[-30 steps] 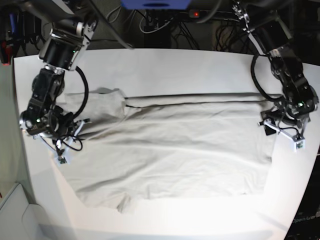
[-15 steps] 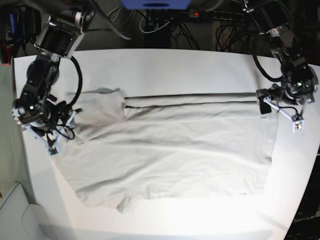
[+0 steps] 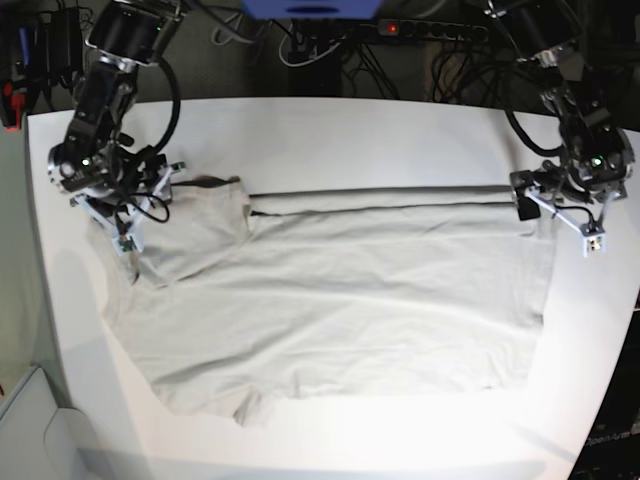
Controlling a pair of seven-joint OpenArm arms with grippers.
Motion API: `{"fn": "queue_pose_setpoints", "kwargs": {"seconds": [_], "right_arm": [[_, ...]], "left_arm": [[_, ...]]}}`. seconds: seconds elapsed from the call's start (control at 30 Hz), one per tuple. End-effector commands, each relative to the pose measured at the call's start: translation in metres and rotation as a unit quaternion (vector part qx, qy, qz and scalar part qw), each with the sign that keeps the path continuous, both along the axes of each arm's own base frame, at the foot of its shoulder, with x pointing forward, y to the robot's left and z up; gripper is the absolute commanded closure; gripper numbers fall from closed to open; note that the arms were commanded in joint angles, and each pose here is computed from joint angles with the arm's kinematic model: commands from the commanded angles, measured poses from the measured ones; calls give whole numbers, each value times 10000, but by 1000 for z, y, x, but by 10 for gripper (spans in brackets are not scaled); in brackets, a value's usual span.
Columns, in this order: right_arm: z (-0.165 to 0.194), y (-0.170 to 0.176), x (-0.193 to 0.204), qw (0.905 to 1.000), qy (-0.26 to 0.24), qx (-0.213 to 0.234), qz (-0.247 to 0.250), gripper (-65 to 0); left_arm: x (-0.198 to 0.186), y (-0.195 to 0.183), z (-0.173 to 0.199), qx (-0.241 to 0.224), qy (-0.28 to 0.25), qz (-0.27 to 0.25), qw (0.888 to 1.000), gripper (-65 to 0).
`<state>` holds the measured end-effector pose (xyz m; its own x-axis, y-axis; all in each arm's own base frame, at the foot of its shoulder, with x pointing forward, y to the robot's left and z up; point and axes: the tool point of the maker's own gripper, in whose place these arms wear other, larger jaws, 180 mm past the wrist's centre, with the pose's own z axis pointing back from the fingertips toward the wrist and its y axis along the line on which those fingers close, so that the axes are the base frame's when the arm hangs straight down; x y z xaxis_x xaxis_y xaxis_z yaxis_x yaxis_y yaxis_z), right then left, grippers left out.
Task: Layout the t-shirt on the table in an organized manner, then fold the t-shirt properly
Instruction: 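Release the folded edge and reposition both grippers over the shirt, then grasp the folded fabric with the right gripper and pull it outward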
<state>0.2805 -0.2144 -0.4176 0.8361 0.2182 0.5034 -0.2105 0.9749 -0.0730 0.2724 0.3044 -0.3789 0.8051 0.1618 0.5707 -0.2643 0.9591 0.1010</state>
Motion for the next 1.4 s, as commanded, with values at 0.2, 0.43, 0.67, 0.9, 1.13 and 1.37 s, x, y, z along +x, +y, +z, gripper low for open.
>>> {"fn": "queue_pose_setpoints", "kwargs": {"seconds": [0.2, 0.43, 0.67, 0.9, 1.13, 1.37], "right_arm": [[-1, -4, 5, 9999, -55, 83, -80, -352], [-7, 0, 3, 9998, 15, 168, -73, -69], [40, -5, 34, 9977, -670, -111, -28, 0], [80, 19, 83, 9915, -1241, -116, 372, 0], [95, 62, 139, 9861, -1352, 172, 948, 0], [100, 82, 182, 9819, -1425, 635, 1070, 0]], "left_arm": [[-1, 13, 10, 121, -178, 143, 9997, -641], [-5, 20, 11, 124, -192, 264, 9994, -641], [-11, 29, 12, 133, -205, 423, 9988, -641], [-21, 29, 11, 211, -130, 401, 9989, -641], [-29, 27, 21, 340, -189, 364, 9986, -641], [-41, 21, 32, 497, -258, 297, 9980, -641]]}}
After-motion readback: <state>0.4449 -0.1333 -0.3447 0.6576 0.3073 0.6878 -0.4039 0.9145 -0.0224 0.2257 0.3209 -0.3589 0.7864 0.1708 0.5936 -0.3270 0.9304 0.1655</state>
